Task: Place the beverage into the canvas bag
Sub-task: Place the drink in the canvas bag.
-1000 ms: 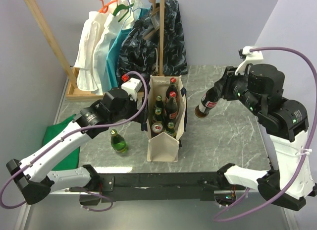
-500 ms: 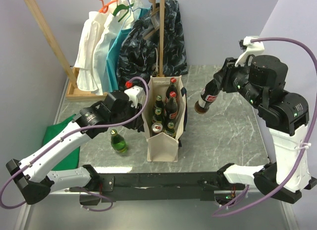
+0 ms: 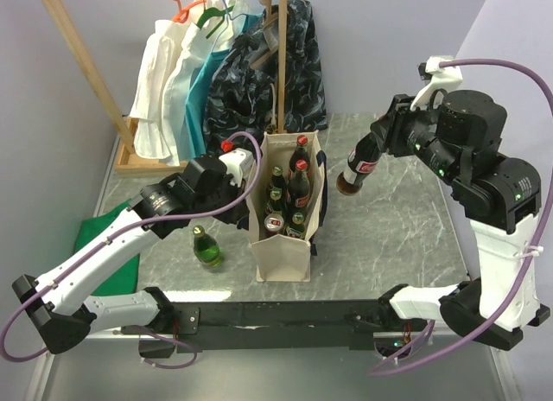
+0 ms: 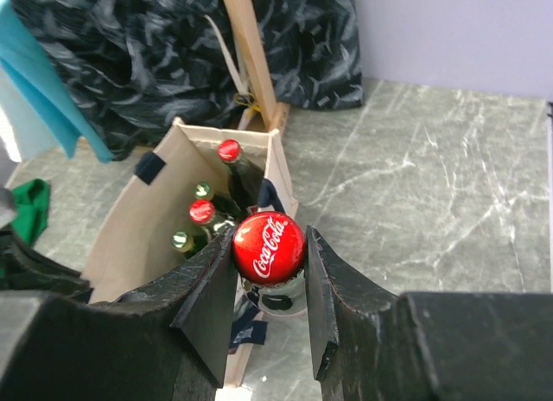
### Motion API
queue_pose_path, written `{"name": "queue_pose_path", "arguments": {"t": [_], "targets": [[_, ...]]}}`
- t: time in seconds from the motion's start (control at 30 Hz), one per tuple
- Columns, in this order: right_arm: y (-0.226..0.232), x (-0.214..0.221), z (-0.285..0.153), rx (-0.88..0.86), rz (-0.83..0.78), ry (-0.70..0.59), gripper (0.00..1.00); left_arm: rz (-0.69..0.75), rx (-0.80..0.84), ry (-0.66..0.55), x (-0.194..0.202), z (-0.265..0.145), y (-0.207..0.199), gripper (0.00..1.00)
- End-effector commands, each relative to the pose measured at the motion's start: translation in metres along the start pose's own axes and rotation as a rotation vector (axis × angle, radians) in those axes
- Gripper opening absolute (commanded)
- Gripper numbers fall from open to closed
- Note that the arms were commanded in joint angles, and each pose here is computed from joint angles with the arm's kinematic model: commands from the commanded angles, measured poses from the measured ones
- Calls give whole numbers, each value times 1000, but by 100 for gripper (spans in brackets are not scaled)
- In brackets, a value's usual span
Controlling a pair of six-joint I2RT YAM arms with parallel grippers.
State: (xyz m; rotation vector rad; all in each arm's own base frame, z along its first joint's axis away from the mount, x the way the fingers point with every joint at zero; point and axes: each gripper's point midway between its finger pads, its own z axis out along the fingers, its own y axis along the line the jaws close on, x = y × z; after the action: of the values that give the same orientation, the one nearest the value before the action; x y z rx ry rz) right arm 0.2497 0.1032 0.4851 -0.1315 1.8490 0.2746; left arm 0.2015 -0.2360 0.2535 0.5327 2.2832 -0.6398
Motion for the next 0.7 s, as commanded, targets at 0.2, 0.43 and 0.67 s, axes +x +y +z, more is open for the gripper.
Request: {"name": "queue_pose_path", "arguments": {"t": [0.2, 0.43, 0.67], "targets": [[35, -86, -40, -211, 58, -317, 0, 23, 69, -116, -33, -17, -18, 1], [61, -80, -39, -320, 33, -289, 0, 19, 62, -122, -34, -14, -17, 1], [88, -73, -31, -349, -17, -259, 0, 8, 48, -122, -33, -10, -14, 1]]}}
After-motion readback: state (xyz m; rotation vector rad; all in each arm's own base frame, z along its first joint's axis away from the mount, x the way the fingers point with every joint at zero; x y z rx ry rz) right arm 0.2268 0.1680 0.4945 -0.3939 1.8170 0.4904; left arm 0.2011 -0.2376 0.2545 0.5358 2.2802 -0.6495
